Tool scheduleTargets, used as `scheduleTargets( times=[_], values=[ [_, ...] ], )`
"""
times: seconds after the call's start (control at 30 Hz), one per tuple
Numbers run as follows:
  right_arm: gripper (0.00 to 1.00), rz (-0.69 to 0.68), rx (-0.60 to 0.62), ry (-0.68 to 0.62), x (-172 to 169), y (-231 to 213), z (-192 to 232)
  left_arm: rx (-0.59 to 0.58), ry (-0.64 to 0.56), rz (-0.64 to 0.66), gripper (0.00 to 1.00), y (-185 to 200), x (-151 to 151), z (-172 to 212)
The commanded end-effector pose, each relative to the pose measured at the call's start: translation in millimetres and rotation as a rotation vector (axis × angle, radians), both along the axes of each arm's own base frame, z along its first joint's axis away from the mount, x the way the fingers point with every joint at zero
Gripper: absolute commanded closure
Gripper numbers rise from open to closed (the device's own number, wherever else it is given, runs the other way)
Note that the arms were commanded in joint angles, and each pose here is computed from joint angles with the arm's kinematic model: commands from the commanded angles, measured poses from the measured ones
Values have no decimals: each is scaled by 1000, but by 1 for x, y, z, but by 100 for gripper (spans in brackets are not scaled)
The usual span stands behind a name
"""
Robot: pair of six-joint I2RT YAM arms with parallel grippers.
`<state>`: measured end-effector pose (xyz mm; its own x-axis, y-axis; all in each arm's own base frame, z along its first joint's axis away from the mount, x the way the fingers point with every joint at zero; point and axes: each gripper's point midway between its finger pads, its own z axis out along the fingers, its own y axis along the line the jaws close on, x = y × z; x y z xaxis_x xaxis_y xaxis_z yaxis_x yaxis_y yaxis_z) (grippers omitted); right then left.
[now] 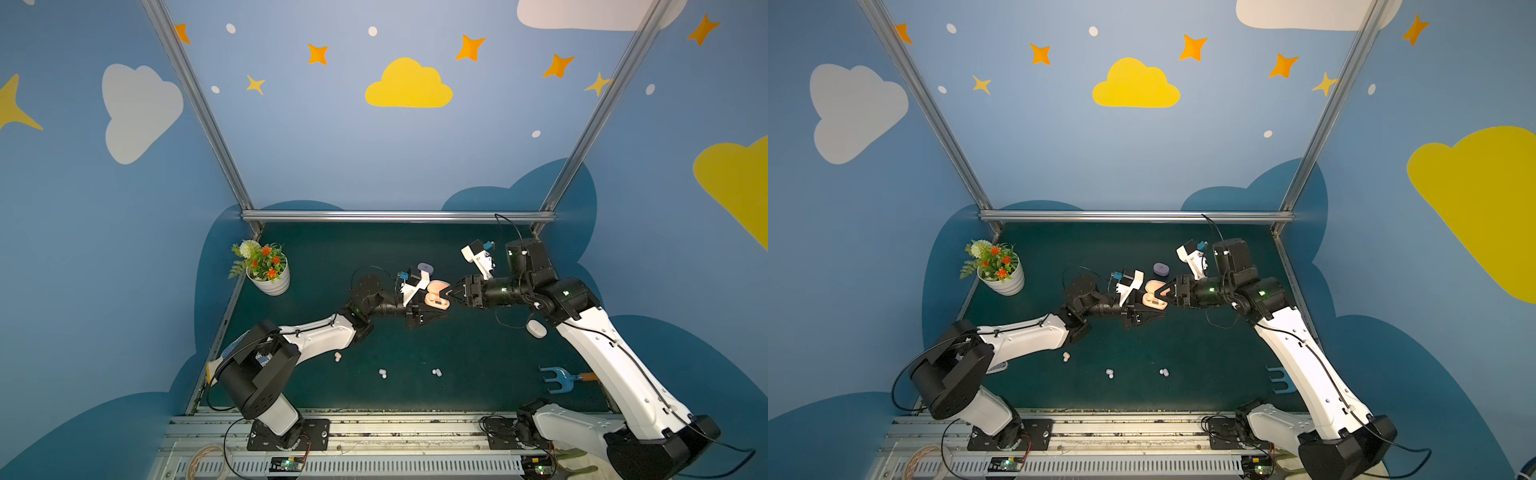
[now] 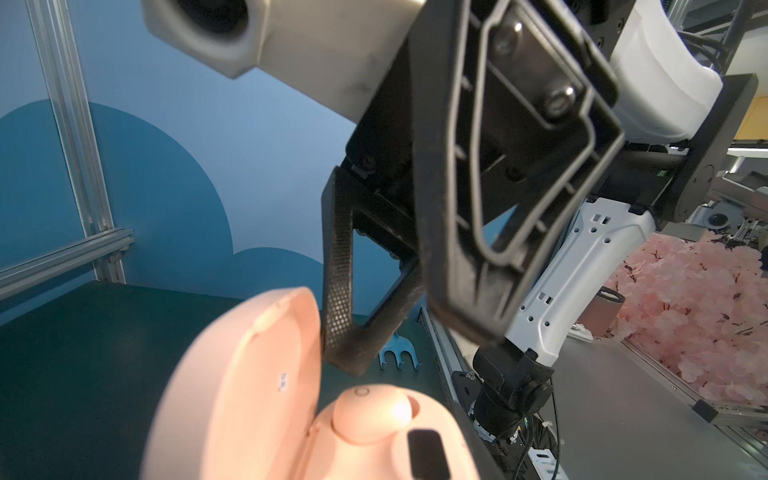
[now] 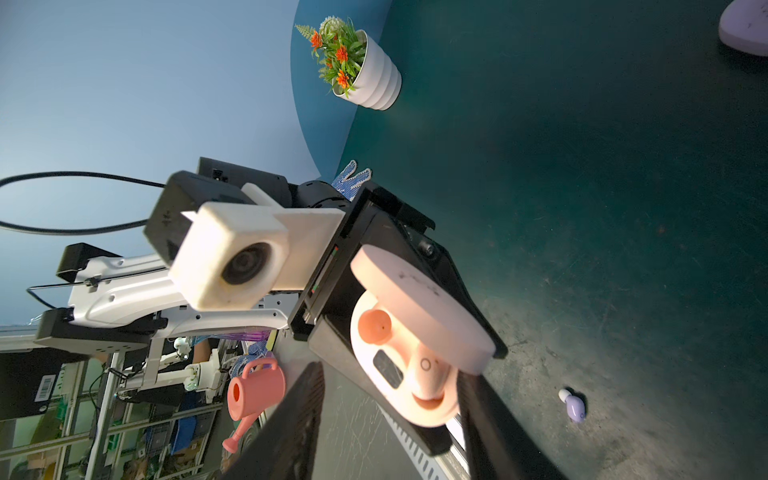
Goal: Insert the wireless bluetooth earbuds into the charging case
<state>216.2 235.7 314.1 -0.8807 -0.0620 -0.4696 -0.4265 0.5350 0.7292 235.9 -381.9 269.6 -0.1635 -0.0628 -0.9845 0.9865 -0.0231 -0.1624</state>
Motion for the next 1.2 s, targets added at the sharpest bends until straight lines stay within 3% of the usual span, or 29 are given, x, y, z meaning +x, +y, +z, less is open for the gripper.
scheduleTargets(
  times=[0.0,0.47,0.97,1.17],
  values=[
    [45,5,-22,-23,-8,-3,6,26,22,41,79,8,11,-16],
    [43,70,-161,4,-33,28,-76,93,173,298,79,93,64,-27],
    [40,409,-506,-170,-51,140,-181,98,174,537,79,185,110,0],
    [40,510,-583,-212,-53,187,-215,91,182,612,79,216,133,1]
  ],
)
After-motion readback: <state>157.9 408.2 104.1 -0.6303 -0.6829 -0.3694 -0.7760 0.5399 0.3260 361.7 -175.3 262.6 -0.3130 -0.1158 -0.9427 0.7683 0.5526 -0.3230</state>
